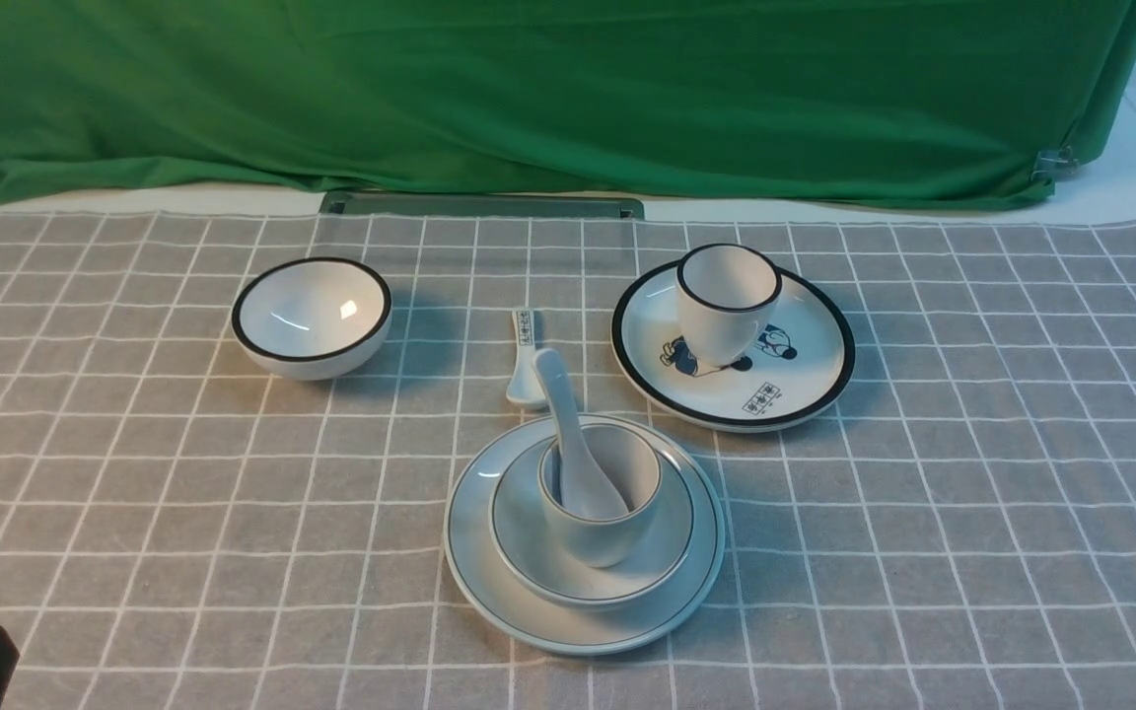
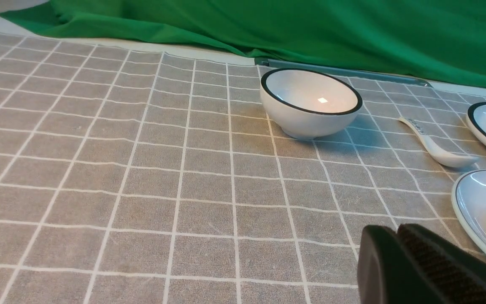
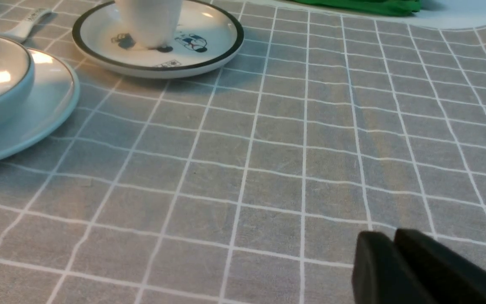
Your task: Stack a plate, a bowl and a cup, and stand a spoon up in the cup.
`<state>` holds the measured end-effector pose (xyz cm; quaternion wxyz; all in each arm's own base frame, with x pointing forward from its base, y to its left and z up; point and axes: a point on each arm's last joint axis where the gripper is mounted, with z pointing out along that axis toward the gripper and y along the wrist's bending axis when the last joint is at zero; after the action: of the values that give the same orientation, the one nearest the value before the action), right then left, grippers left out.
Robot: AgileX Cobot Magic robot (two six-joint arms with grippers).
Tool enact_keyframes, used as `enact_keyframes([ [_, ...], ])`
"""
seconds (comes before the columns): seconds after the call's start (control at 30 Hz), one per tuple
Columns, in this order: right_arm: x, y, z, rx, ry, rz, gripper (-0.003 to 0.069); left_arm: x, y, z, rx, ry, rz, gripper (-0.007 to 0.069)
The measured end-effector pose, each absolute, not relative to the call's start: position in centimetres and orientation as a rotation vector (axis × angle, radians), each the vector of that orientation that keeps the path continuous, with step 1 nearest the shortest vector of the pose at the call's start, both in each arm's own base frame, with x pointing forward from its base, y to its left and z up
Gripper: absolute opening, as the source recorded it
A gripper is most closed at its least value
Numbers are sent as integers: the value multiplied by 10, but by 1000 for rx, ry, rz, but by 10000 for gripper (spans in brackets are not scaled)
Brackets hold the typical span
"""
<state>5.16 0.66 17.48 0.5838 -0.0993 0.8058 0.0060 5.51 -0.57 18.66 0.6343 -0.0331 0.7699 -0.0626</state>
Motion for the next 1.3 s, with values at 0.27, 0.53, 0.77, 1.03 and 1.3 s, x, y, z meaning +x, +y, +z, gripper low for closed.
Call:
enact_keyframes([
  [0.27, 52, 7, 175, -232, 1881, 14, 105, 55, -6, 187, -75, 1760, -142, 18],
  [0.53, 52, 7, 175, -232, 1881, 14, 130, 55, -6, 187, -70, 1760, -138, 18],
  [0.77, 52, 7, 175, -232, 1880, 14, 141, 55, -6, 187, -69, 1760, -138, 18],
  [1.03, 52, 7, 175, -232, 1880, 14, 150, 55, -6, 187, -69, 1760, -137, 18],
  [1.3, 52, 7, 175, -232, 1880, 14, 181, 55, -6, 187, -67, 1760, -136, 18],
])
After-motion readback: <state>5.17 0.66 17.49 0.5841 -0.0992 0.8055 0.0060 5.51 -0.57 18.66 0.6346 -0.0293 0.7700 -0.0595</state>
